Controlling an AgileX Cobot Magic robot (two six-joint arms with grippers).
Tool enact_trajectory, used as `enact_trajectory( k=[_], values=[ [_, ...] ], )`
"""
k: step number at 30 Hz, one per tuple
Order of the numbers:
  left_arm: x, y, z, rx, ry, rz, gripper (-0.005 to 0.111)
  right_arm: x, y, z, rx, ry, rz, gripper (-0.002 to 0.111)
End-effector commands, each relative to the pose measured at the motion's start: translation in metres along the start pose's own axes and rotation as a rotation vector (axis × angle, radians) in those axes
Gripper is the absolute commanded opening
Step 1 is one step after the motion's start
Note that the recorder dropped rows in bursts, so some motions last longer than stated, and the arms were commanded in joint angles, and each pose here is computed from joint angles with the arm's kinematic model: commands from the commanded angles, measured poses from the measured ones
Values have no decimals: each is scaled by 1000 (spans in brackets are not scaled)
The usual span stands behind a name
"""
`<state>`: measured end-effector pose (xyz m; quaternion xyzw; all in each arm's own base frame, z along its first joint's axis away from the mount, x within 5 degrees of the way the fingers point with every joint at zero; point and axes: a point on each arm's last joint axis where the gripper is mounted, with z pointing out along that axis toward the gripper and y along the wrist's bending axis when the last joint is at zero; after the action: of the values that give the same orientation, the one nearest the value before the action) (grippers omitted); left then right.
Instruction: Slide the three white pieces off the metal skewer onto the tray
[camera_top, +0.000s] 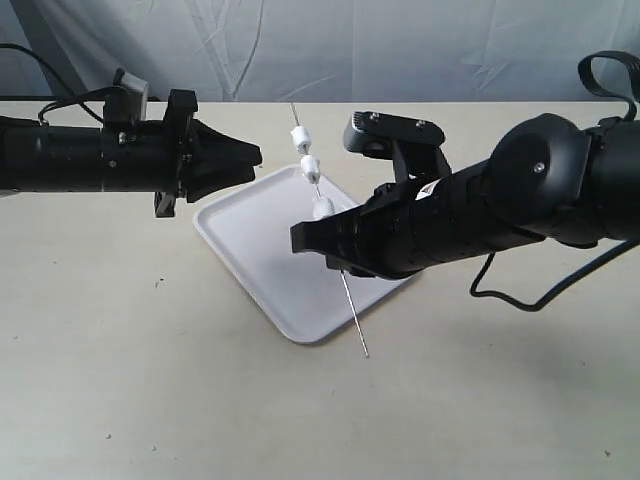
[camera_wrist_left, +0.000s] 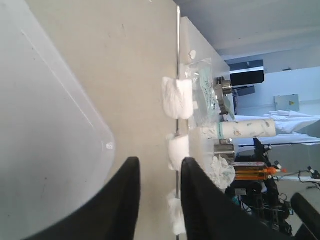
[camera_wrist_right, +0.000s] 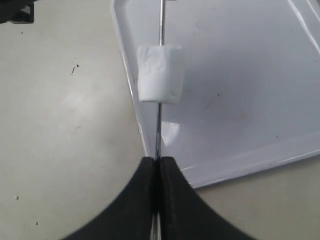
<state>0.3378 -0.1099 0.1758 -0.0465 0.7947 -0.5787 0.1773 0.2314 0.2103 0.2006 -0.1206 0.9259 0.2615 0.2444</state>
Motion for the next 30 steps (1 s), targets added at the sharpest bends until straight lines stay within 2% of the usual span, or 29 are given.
enact_trajectory(
  k=[1, 7, 17, 30],
  values=[
    [0, 0, 0, -24, -21, -8, 29, 2, 1, 0, -9, 20, 0, -1],
    [-4, -2, 0, -27, -32, 7, 29, 6, 3, -1, -32, 61, 35, -1],
    [-6, -13, 9, 0, -14, 39, 29, 5, 9, -1, -99, 53, 4, -1],
    [-7, -12, 9, -9, -19, 38, 29, 6, 11, -1, -116, 63, -12, -1]
  ],
)
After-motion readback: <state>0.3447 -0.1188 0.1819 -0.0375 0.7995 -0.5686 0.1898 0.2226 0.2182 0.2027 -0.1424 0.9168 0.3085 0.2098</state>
